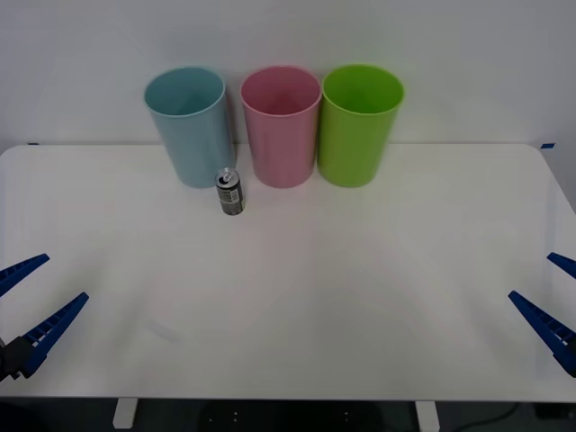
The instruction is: Grasp the object on the table and drop it into the matching bin: aluminum can to the light blue bin, PET bottle to the pink bin.
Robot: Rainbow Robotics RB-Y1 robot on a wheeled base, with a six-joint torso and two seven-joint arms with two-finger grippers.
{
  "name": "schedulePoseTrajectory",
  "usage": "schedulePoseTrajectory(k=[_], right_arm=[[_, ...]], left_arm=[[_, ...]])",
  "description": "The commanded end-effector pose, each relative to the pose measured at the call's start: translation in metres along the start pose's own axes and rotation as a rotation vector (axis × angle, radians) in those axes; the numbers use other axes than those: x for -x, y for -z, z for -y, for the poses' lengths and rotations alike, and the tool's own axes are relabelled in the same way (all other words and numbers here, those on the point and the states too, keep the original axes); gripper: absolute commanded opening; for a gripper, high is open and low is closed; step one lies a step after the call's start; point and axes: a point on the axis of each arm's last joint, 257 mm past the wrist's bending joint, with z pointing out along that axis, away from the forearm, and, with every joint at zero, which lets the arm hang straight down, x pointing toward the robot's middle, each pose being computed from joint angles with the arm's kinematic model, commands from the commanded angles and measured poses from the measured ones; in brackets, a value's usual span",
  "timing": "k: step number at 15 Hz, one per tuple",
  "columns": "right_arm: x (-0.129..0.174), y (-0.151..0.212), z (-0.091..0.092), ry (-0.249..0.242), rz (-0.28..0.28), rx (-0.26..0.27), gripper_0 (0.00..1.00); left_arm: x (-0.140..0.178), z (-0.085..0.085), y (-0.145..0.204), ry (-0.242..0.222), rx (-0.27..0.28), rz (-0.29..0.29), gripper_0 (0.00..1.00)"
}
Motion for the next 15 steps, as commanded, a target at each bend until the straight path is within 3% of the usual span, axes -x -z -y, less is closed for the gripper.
schedulePoseTrajectory(k=[1, 2, 5, 10, 15], right_arm=[[0.000, 0.000, 0.000, 0.000, 0.000, 0.000, 1.00], [0.000, 0.000, 0.000, 0.000, 0.000, 0.000, 1.00], [0.000, 0.000, 0.000, 0.000, 0.000, 0.000, 1.00], [0.000, 0.000, 0.000, 0.000, 0.000, 0.000, 1.00], [0.000, 0.000, 0.000, 0.000, 0.000, 0.000, 1.00]], left_arm=[[0.000, 0.000, 0.000, 0.000, 0.000, 0.000, 1.00], [-0.006, -0.004, 0.003, 0.025, 0.024, 0.006, 1.00], [-0.003, -0.005, 0.002, 0.018, 0.018, 0.007, 1.00], [-0.010, -0.014, 0.001, 0.020, 0.053, 0.000, 1.00], [-0.023, -0.033, -0.004, 0.011, 0.139, -0.027, 1.00]])
